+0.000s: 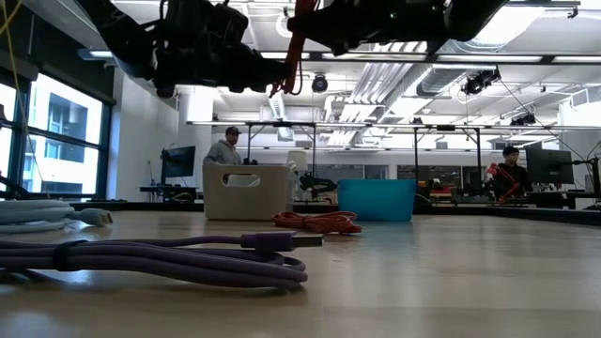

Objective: Pick & Place USB Port
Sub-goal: Put the top orange charger cable into the blue bin

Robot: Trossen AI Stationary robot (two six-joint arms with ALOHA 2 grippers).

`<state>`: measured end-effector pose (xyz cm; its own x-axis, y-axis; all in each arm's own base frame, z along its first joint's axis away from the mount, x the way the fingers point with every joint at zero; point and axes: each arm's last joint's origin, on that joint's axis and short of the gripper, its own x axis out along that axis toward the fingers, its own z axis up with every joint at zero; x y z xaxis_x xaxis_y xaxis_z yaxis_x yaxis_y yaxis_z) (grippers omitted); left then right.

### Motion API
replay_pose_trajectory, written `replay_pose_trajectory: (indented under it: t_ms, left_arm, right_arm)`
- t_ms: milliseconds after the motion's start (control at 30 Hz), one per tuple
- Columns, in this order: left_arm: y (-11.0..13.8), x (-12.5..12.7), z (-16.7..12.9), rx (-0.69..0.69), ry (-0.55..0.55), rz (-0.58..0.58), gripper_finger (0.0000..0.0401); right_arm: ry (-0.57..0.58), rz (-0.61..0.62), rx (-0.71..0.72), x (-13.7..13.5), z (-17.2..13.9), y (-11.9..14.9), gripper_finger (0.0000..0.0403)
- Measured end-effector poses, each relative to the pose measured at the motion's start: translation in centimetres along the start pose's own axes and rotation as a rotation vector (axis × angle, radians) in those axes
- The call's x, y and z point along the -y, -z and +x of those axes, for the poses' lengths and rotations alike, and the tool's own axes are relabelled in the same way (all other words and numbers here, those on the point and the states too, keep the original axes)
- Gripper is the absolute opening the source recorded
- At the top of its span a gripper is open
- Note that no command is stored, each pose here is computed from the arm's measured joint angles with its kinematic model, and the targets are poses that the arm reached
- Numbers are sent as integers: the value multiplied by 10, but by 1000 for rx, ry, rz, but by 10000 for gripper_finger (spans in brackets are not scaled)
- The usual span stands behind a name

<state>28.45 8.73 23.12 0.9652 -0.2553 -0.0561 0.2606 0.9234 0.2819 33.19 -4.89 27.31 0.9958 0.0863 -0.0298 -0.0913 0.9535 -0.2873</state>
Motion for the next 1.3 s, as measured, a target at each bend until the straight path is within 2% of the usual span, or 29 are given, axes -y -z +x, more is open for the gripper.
replay_pose_trajectory:
  t_ms: [167,367,467,733,867,1033,1300]
  left_arm:
    - [0,0,0,-1,0,0,25]
    - [0,0,0,-3,-3,-17,87]
    - [0,0,0,1,0,-15,101]
    - [-11,1,-4,54,52,10,106]
    - [-23,5,-12,72,78,52,107]
    - [-39,9,-26,54,61,103,107]
    - [-61,20,-57,-64,-46,179,107]
  right_arm:
    - [8,7,-6,0,0,0,33]
    - [33,8,-18,1,-2,-2,33]
    - [47,7,-26,2,-8,-8,33]
    - [215,18,-110,10,-34,-28,33]
    - [347,91,-177,22,-54,-34,33]
    - [416,201,-241,38,-76,-32,33]
    - [525,444,-374,65,-91,-3,33]
